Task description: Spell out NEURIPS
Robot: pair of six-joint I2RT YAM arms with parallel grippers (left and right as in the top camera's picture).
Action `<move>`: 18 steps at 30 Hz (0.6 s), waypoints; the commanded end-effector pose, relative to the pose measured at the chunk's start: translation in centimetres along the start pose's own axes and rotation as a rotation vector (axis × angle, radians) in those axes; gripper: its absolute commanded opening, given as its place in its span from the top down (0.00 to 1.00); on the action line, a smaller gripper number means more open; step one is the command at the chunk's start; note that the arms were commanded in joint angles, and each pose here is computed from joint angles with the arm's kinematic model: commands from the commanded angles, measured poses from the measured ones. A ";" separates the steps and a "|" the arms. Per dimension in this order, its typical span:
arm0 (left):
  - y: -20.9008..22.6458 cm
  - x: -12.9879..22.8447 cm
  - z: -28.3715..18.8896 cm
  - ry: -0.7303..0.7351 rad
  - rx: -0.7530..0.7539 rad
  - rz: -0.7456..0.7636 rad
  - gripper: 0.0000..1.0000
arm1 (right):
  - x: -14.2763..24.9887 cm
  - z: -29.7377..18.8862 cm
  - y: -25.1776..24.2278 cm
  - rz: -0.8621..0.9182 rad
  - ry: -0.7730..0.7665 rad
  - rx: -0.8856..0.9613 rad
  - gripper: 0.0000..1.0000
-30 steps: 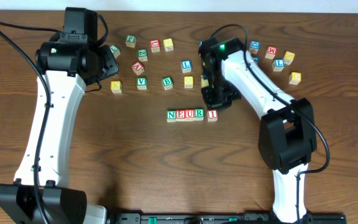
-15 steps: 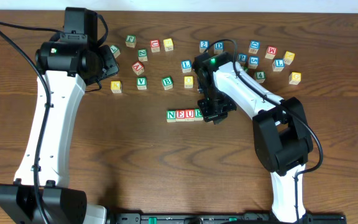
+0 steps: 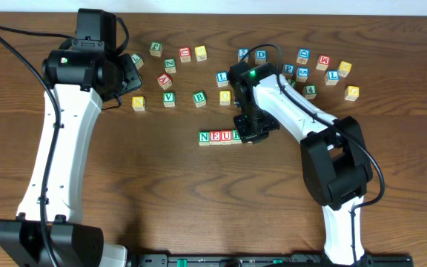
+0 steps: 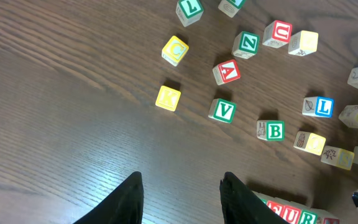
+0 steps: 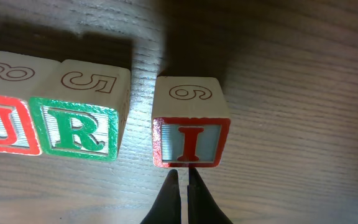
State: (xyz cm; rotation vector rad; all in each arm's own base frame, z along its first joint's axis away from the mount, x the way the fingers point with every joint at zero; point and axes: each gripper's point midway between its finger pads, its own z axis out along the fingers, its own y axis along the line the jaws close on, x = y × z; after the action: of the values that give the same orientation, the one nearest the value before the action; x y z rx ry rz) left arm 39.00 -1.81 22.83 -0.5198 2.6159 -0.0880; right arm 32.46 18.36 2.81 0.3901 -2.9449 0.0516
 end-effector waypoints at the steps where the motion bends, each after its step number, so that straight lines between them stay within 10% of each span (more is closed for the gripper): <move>1: 0.4 0.0 0.3 0.007 -0.020 0.014 0.60 | 0.3 -1.0 0.6 0.002 -0.023 -0.008 0.99; 18: 0.4 0.0 0.3 0.007 -0.020 0.014 0.60 | -0.8 -4.6 -4.3 0.160 -0.157 -0.068 0.99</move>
State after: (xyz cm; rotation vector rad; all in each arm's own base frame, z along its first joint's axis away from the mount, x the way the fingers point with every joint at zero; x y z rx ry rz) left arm 39.01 -1.81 22.83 -0.5198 2.6155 -0.0881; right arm 35.76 14.86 9.25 0.2062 -3.1493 -0.0821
